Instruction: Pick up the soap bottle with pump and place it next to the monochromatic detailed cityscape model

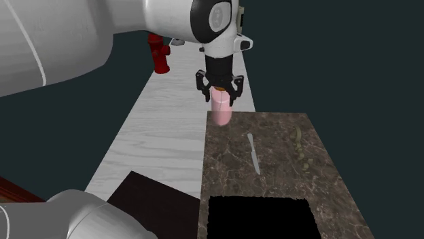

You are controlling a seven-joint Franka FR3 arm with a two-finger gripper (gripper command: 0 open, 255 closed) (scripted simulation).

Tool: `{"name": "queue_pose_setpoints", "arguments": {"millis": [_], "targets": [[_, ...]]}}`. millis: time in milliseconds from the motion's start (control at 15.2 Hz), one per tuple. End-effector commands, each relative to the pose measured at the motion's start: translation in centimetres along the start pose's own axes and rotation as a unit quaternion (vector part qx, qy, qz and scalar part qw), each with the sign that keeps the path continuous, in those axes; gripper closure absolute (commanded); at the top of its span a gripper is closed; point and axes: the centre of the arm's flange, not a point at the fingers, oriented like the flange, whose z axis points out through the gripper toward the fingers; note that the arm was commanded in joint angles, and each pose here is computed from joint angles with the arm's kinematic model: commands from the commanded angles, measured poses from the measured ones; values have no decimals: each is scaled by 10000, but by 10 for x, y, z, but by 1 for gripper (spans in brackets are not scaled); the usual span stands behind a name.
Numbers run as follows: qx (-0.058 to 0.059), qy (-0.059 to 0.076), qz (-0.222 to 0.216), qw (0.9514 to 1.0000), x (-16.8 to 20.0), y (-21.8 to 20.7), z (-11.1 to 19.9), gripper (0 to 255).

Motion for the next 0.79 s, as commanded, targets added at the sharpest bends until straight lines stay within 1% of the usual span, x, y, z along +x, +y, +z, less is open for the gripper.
{"name": "queue_pose_setpoints", "arguments": {"millis": [0, 264, 726], "targets": [[0, 0, -1, 10000, -1, 1, -11, 255], [0, 0, -1, 10000, -1, 1, -30, 255], [0, 0, -1, 10000, -21, 92, -27, 255]]}}
